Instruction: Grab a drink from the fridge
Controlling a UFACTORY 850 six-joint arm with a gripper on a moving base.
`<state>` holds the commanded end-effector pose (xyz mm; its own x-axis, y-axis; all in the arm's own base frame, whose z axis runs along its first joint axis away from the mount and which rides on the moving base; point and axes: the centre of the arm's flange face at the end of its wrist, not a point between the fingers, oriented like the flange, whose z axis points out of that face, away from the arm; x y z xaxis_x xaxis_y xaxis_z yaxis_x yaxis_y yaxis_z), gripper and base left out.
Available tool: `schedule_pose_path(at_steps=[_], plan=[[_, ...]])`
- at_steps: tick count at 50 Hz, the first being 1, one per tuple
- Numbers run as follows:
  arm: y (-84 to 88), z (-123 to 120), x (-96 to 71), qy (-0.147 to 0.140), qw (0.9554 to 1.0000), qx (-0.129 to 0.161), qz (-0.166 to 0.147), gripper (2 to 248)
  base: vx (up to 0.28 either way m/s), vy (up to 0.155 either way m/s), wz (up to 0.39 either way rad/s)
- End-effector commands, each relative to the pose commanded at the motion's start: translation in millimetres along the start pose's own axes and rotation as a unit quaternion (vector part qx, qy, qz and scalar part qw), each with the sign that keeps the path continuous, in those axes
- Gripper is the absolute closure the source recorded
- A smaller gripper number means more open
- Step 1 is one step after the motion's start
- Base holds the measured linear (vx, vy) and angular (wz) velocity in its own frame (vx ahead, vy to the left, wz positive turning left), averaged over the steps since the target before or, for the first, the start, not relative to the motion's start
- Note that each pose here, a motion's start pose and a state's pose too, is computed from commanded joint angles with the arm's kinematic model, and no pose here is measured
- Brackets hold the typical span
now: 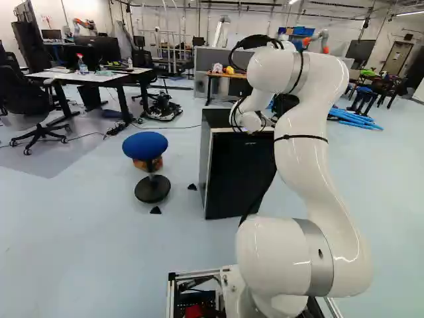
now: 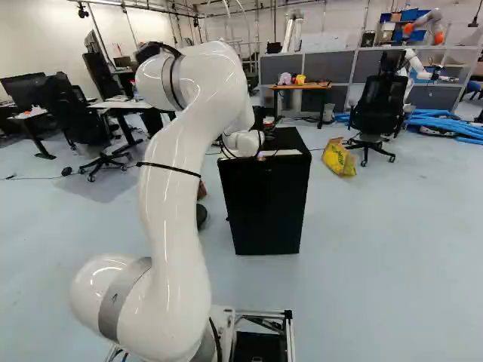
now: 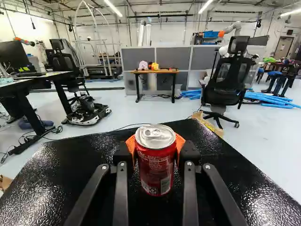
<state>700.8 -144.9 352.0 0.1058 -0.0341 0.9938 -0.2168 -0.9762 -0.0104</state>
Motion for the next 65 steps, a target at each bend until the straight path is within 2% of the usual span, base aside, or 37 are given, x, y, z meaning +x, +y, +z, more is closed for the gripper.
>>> schedule_pose_path(at_steps=[12, 48, 65], plan=[[0.0, -0.6, 4.6, 0.003, 1.0000, 0.000, 0.000, 150, 0.000, 0.000, 0.000], [-0.5, -5.6, 46.1, 0.033, 0.9995, 0.000, 0.000, 150, 0.000, 0.000, 0.000], [-1.1, -7.1, 46.5, 0.032, 0.9995, 0.001, 0.000, 150, 0.000, 0.000, 0.000]])
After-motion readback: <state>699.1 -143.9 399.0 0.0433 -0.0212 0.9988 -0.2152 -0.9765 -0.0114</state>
